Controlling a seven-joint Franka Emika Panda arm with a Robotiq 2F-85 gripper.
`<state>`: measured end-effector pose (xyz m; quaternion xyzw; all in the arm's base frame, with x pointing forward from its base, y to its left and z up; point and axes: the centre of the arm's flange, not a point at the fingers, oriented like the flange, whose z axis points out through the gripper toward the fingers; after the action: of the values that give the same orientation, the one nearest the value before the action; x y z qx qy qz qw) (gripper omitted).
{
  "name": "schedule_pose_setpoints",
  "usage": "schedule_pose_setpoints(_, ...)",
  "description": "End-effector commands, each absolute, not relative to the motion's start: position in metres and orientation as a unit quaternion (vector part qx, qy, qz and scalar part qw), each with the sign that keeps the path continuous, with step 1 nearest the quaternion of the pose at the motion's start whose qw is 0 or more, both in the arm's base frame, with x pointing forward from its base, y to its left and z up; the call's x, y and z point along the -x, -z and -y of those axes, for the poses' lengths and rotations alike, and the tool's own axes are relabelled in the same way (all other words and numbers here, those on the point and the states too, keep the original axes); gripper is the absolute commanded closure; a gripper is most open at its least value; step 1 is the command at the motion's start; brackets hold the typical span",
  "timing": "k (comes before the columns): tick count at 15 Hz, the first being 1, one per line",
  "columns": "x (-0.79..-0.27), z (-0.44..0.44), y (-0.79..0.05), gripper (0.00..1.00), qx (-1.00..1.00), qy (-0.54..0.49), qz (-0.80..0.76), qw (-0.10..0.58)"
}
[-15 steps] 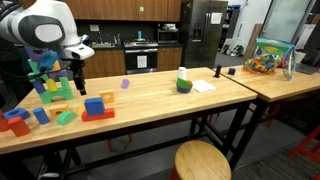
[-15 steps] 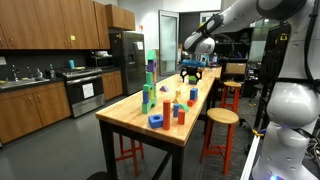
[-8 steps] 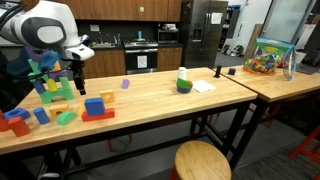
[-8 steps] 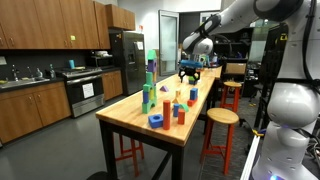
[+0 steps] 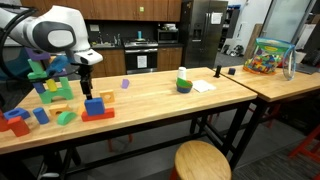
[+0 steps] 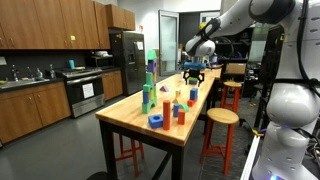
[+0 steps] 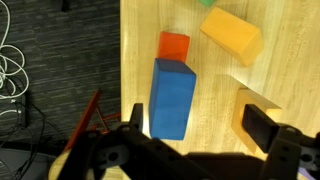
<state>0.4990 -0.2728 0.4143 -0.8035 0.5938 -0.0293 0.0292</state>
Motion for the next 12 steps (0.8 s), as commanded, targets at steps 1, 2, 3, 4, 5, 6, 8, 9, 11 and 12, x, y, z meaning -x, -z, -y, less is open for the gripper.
schedule_pose_setpoints(1, -0.499, 0.279, -0.413, 0.0, 0.796, 0.016, -0.604, 0.025)
schedule_pose_setpoints(2, -0.499, 0.279, -0.41, 0.0, 0.797, 0.014, -0.603, 0.025)
schedule_pose_setpoints(3, -0.499, 0.278, -0.407, 0.0, 0.798, 0.01, -0.602, 0.025)
schedule_pose_setpoints(4, -0.5, 0.278, -0.403, 0.0, 0.799, 0.006, -0.601, 0.025)
schedule_pose_setpoints(5, -0.5, 0.277, -0.4, 0.0, 0.8, 0.001, -0.6, 0.025)
schedule_pose_setpoints(6, -0.5, 0.276, -0.396, 0.0, 0.8, -0.003, -0.6, 0.023)
schedule_pose_setpoints(8, -0.5, 0.275, -0.391, 0.0, 0.801, -0.008, -0.598, 0.024)
schedule_pose_setpoints(9, -0.5, 0.275, -0.389, 0.0, 0.801, -0.01, -0.599, 0.024)
schedule_pose_setpoints(11, -0.501, 0.275, -0.384, 0.0, 0.801, -0.014, -0.599, 0.024)
schedule_pose_setpoints(12, -0.501, 0.275, -0.382, 0.0, 0.801, -0.016, -0.598, 0.025)
